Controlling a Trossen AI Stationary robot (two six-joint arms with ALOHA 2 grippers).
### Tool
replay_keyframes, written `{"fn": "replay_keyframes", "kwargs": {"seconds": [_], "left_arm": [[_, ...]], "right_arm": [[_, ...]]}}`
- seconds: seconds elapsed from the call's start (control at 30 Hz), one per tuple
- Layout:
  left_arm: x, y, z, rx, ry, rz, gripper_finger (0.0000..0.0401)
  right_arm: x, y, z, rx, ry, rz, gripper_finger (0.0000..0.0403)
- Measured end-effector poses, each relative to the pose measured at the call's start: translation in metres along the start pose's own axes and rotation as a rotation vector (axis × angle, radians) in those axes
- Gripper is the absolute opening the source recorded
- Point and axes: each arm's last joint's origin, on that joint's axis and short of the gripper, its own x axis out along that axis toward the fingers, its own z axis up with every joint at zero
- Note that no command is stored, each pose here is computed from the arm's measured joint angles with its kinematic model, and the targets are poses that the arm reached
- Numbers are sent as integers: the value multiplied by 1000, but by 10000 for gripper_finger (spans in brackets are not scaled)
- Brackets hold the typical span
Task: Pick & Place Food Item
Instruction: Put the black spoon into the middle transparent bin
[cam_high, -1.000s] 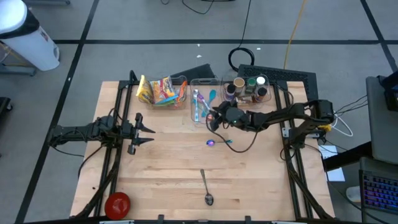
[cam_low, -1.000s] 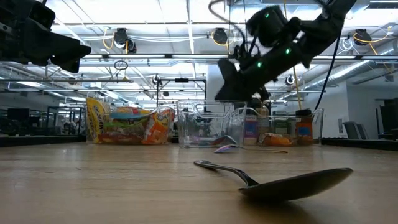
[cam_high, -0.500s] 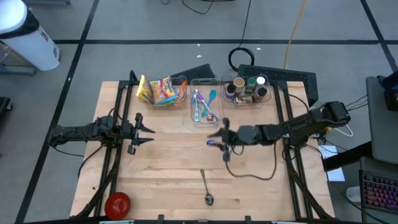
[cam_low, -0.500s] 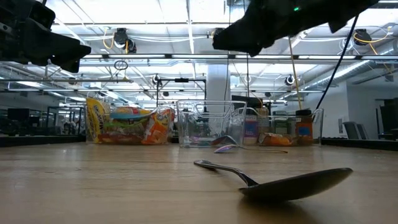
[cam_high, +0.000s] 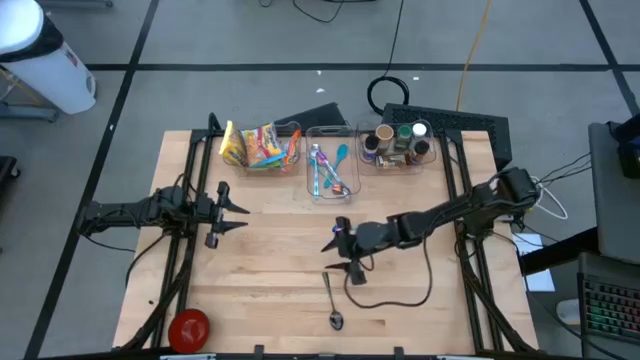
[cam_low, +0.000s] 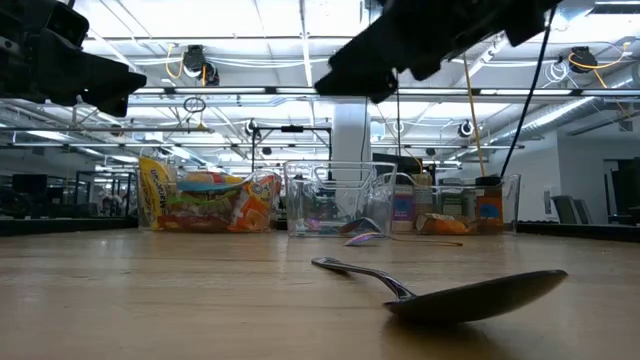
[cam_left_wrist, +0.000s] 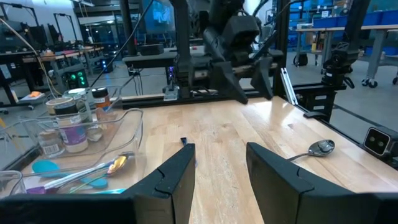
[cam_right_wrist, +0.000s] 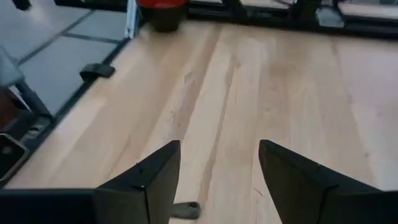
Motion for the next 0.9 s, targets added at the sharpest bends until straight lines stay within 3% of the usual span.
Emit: {"fn": "replay_keyframes", "kwargs": {"seconds": [0.1, 0.33, 0.5, 0.6, 0.77, 0.9], "left_arm": [[0, 0, 0, 0, 0, 0, 152], [0, 0, 0, 0, 0, 0, 152], [0, 0, 0, 0, 0, 0, 152], [0, 0, 0, 0, 0, 0, 152], [0, 0, 0, 0, 0, 0, 152], [0, 0, 0, 0, 0, 0, 152]], "right_arm": [[16, -2, -4, 16, 44, 19, 215], [57, 9, -28, 85, 163, 186, 204], [70, 11, -62, 48, 334, 183, 201], [76, 10, -72, 46, 366, 182, 200], [76, 10, -73, 37, 376, 169, 200], [67, 12, -61, 7, 343, 88, 195]]}}
